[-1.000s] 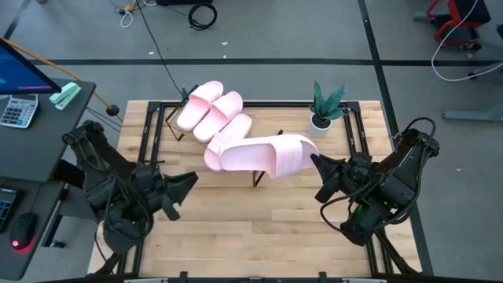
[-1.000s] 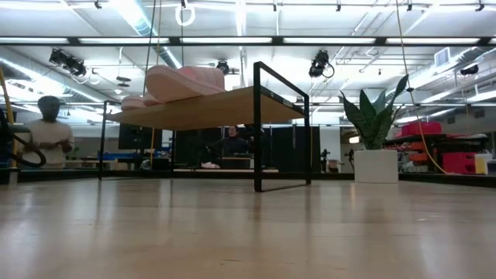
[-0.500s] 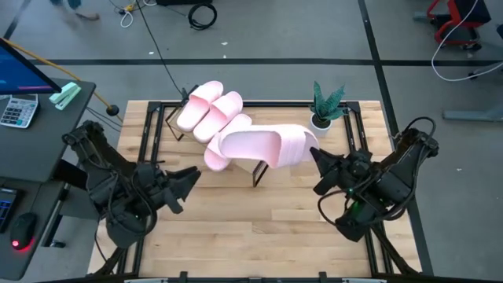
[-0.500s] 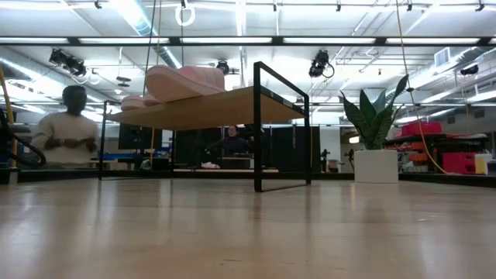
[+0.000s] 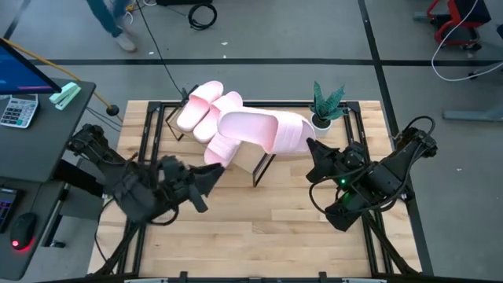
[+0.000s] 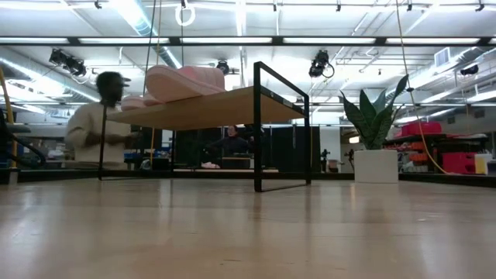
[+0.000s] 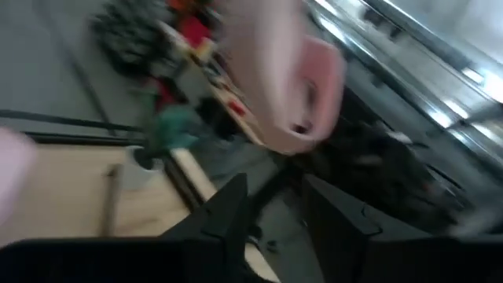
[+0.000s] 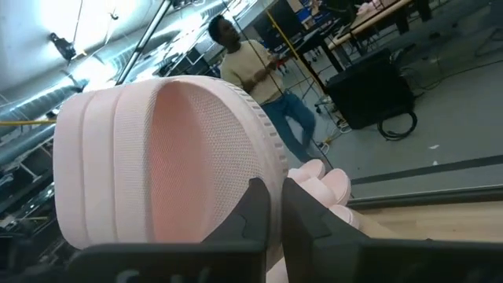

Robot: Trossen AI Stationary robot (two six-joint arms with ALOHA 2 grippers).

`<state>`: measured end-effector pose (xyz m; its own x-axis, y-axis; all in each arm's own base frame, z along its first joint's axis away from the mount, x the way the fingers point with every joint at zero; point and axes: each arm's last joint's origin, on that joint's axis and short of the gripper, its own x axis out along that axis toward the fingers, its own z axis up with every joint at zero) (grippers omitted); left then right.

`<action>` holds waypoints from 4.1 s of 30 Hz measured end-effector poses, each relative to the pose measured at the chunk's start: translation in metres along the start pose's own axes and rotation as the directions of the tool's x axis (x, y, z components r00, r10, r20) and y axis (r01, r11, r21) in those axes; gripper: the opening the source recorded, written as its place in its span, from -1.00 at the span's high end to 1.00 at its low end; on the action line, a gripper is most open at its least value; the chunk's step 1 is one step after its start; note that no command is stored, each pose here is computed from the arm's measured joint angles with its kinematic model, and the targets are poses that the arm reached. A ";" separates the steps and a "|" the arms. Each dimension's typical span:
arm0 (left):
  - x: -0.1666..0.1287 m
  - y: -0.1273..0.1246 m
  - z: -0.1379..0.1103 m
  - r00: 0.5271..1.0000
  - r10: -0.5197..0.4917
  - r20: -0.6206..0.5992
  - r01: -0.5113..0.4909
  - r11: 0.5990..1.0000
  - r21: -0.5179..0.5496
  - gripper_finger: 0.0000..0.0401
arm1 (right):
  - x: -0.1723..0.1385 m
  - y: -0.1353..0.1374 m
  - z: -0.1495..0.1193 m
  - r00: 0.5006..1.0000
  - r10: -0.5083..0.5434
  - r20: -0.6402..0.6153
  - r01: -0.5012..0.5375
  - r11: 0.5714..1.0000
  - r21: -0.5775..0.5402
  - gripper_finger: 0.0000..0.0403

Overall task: Pick and place slides into the shelf
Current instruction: Put the pink slipper on the shelf

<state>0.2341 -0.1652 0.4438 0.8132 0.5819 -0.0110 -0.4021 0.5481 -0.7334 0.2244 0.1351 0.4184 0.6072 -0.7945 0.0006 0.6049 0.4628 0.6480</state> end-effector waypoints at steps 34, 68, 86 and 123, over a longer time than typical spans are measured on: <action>0.038 -0.007 0.094 0.954 -0.177 0.242 0.114 0.961 0.252 -0.19 | 0.028 -0.012 0.033 0.993 -0.091 0.077 0.091 0.996 0.005 0.93; 0.068 0.004 0.106 0.929 -0.223 0.295 0.163 0.963 0.215 -0.13 | 0.068 0.049 0.096 0.996 -0.032 0.085 0.046 0.985 -0.168 0.93; 0.058 0.007 0.134 0.885 -0.272 0.378 0.204 0.956 0.210 -0.13 | 0.090 0.053 0.108 0.986 0.136 0.092 -0.128 0.988 -0.088 0.93; 0.068 0.009 0.139 0.856 -0.317 0.409 0.261 0.947 0.188 0.31 | 0.112 0.056 0.097 0.978 0.184 0.098 -0.178 0.982 -0.068 0.93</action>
<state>0.2268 -0.0373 0.5310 0.6515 0.5699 0.5009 -0.2479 0.7838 -0.5693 0.2765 0.0341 0.5290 0.6544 -0.7306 0.1948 0.5208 0.6223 0.5844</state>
